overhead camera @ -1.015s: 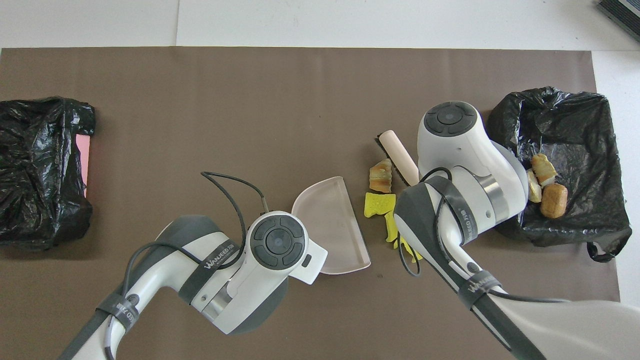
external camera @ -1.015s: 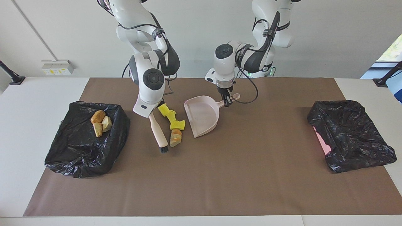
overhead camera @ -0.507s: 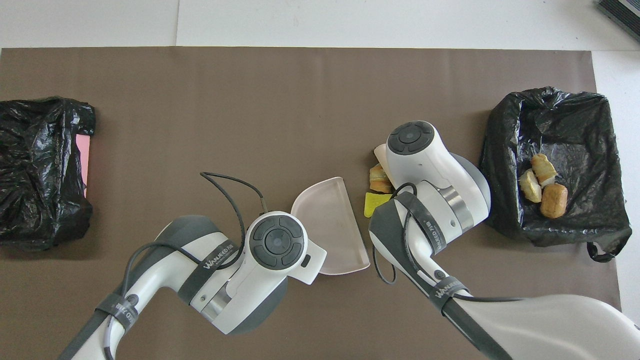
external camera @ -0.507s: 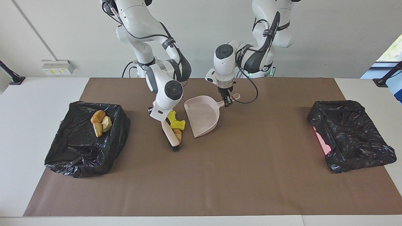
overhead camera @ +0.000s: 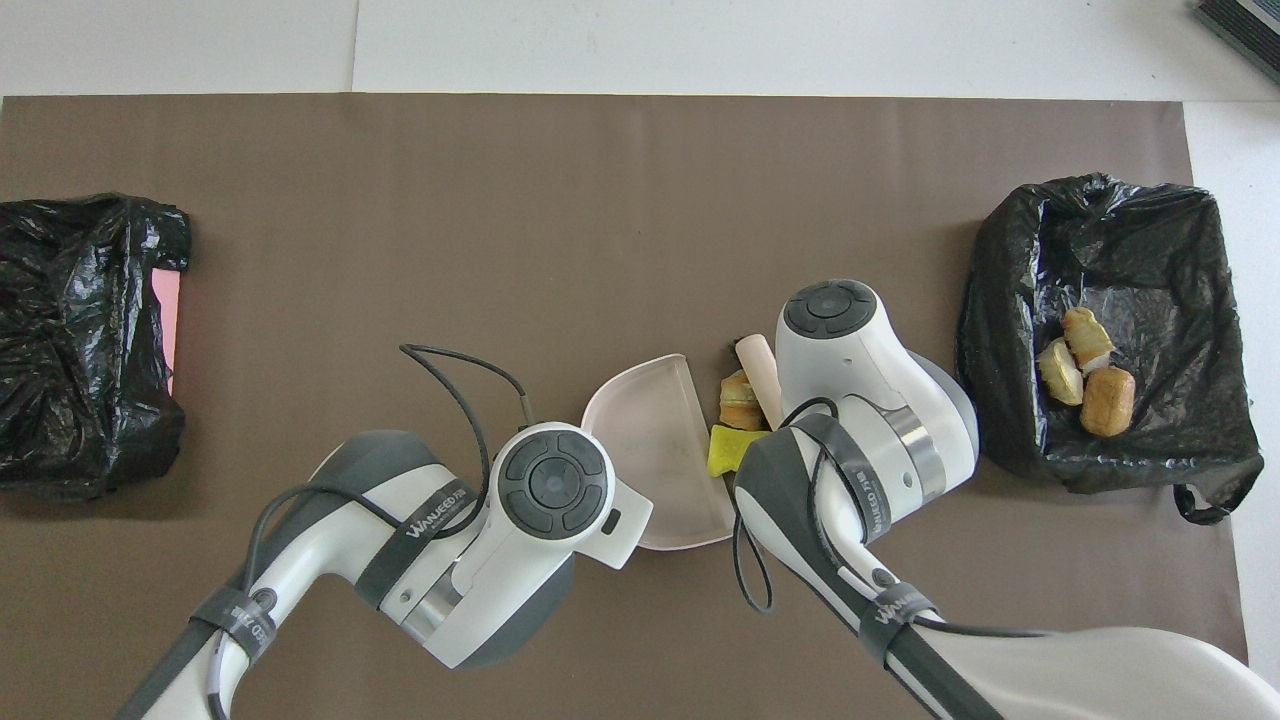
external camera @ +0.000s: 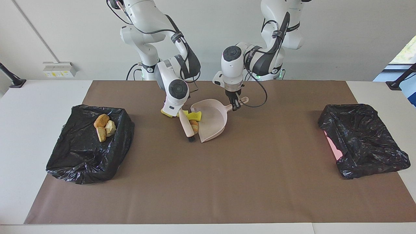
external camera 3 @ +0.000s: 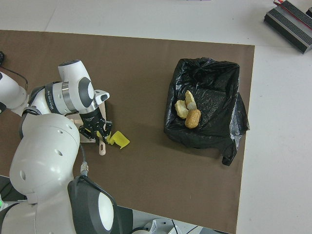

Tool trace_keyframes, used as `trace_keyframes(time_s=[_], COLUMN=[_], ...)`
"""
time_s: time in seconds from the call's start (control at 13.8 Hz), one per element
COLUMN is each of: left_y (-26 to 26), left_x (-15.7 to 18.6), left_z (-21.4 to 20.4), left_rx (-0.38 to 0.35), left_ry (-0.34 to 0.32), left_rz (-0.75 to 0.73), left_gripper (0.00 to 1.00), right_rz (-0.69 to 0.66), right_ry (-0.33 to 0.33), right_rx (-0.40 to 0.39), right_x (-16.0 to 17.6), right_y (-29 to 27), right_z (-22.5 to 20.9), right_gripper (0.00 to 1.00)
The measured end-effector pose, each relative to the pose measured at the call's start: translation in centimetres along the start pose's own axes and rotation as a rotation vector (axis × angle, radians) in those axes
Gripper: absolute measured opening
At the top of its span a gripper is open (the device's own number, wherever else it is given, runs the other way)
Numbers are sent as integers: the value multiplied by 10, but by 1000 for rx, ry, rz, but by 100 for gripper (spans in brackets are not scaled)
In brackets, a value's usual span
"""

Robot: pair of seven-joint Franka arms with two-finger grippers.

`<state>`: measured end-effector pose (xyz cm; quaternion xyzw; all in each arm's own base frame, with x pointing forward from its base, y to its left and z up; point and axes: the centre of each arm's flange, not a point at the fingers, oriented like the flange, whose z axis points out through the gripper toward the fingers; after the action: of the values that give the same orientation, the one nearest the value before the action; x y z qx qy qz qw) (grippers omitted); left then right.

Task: Sweep and dump trash in bin
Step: 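Sweep the yellow sponge pieces toward the dustpan with the right gripper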

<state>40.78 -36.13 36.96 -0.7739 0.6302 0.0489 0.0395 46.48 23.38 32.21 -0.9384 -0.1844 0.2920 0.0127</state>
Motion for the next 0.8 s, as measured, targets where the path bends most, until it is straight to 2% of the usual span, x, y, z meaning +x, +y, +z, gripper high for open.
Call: trace_keyframes(time_s=[0.14,0.36,0.58,0.72,0.8], left_y=[0,1,9,17,19], left_x=[0,0,6,11,11], left_z=[0,0,-3,-4,-3], left_rx=[0,1,5,7,6], left_ry=[0,1,3,3,1], left_rz=[1,4,25,60,75], left_gripper=[32,32,32,32,32], right_rz=[0,76,264,349,378], right_ry=[4,19,-10,-40,-35], right_rx=[90,132,76,29,13], right_x=[-1,-15,-54,-75,-83], right_y=[-3,19,50,52,51], right_z=[-3,-42,-70,-48,-28], right_gripper=[27,27,27,27,27])
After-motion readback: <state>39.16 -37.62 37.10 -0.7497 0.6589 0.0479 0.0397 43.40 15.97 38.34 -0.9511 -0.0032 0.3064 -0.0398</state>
